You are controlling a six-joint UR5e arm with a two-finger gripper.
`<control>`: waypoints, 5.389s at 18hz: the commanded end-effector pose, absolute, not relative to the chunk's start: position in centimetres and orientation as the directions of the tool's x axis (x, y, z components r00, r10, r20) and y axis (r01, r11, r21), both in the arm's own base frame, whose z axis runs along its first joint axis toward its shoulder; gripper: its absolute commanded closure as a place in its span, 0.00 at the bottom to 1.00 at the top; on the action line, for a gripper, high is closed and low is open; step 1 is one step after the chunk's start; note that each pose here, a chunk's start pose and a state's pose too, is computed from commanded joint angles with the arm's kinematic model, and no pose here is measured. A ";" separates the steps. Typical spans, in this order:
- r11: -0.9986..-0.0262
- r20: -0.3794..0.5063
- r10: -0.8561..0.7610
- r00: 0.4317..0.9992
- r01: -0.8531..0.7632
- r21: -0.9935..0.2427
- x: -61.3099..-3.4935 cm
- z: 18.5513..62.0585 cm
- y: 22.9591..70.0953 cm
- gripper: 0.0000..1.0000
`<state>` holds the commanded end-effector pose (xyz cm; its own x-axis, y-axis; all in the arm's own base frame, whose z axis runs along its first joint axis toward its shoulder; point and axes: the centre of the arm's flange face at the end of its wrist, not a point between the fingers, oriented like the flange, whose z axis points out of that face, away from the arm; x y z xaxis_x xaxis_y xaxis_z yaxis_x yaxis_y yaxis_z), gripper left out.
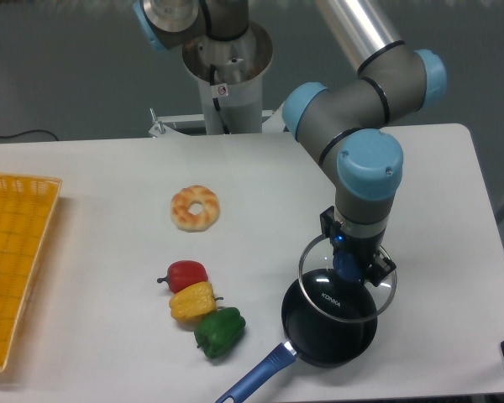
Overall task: Place the lid on the table
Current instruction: 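Lift the glass lid off the black saucepan and move it away, then lower the held glass lid toward the table beside the saucepan, then set the glass lid flat on the table and hold it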
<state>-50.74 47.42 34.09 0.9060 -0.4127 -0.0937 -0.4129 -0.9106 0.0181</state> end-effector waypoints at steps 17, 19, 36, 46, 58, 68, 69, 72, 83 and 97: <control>-0.896 -0.071 -0.444 0.893 -0.444 0.027 -50.6 34.1 42.0 0.49; -0.891 -0.084 -0.453 0.887 -0.453 0.029 -50.8 33.8 40.9 0.49; -0.846 -0.050 -0.533 0.845 -0.532 0.038 -50.9 28.7 33.5 0.49; -0.835 -0.043 -0.550 0.834 -0.551 -0.004 -50.9 27.3 31.0 0.49; -0.834 -0.081 -0.551 0.831 -0.552 0.007 -51.0 26.2 30.6 0.51; -0.834 -0.077 -0.551 0.831 -0.552 0.010 -51.5 24.1 30.7 0.51; -0.834 -0.075 -0.551 0.831 -0.552 0.010 -51.5 24.0 30.7 0.51; -0.834 -0.066 -0.551 0.832 -0.552 0.007 -51.5 23.5 30.7 0.51; -0.839 -0.067 -0.543 0.837 -0.544 0.009 -51.8 23.0 30.2 0.51; -0.838 -0.067 -0.545 0.836 -0.545 0.009 -52.1 21.8 30.4 0.51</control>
<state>-52.09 30.39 21.76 0.8360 -0.5446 -0.0674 -0.5453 -0.8382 0.0093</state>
